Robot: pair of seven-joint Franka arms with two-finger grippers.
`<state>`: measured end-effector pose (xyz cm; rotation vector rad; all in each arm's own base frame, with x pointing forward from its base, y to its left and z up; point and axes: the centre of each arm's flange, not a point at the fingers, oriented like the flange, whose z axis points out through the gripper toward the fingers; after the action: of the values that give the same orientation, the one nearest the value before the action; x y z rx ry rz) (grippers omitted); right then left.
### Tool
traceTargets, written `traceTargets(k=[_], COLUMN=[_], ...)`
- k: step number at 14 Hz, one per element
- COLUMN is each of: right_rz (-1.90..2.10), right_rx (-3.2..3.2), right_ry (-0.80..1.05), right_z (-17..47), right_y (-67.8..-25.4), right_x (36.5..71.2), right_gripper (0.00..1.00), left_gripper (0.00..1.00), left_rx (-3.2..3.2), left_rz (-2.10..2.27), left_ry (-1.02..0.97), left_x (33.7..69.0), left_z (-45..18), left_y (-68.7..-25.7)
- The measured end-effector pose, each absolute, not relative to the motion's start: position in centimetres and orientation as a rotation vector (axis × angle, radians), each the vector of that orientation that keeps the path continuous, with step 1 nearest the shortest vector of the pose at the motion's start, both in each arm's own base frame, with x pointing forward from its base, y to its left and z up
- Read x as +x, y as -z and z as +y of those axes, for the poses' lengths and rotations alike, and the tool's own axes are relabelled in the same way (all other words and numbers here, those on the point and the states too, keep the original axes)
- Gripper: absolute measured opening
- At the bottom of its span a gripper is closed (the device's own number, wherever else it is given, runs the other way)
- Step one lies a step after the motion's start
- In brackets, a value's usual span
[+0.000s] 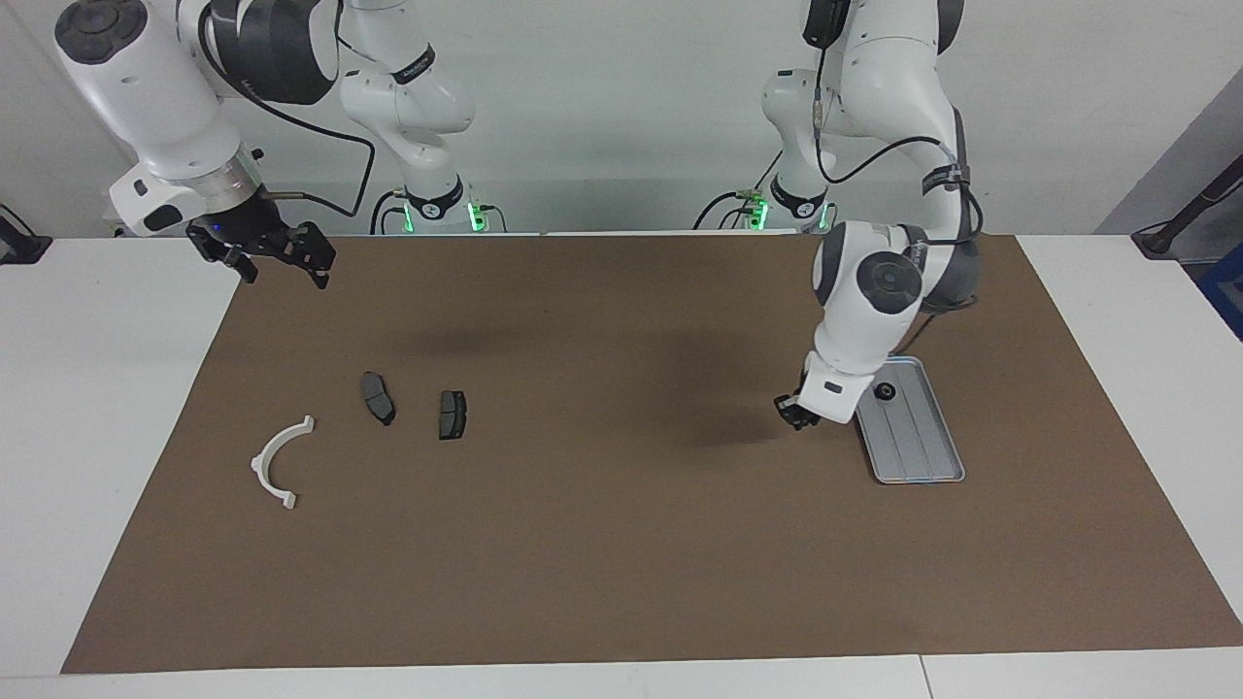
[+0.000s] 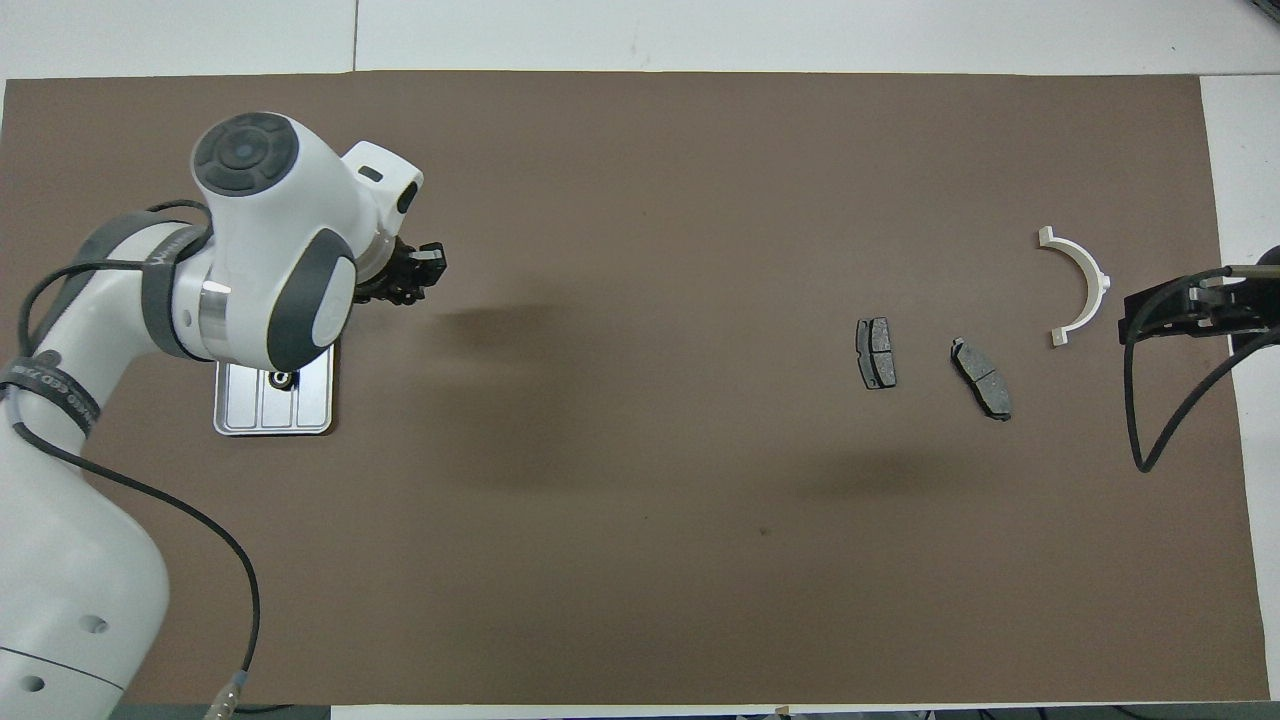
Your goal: Pick bearing gear from pile to tray
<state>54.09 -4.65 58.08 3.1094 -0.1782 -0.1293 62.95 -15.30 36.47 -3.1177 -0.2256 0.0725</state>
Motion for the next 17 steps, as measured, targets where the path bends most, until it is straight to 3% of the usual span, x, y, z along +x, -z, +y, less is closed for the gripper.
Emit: traceTargets(k=[3,8,17], right_rz=[-0.180,-0.182,-0.182], right_rx=[3.111,3.113,3.113], right_ry=[0.130,0.131,0.123], right_z=[-5.9,-7.0,-7.0], right_y=[-58.1,-58.1,-58.1], right_x=[54.0,53.8,53.9], right_gripper=[1.00,1.00,1.00], left_gripper=[0.24,0.24,0.24], left_rx=[-3.132,-3.141,-3.139], left_rz=[-0.130,-0.102,-0.126], left_ry=[-0.058,0.030,0.015], left_x=[64.1,63.8,63.0], left_z=[-8.5,-4.1,-1.5], left_y=[-35.9,-33.0,-31.2])
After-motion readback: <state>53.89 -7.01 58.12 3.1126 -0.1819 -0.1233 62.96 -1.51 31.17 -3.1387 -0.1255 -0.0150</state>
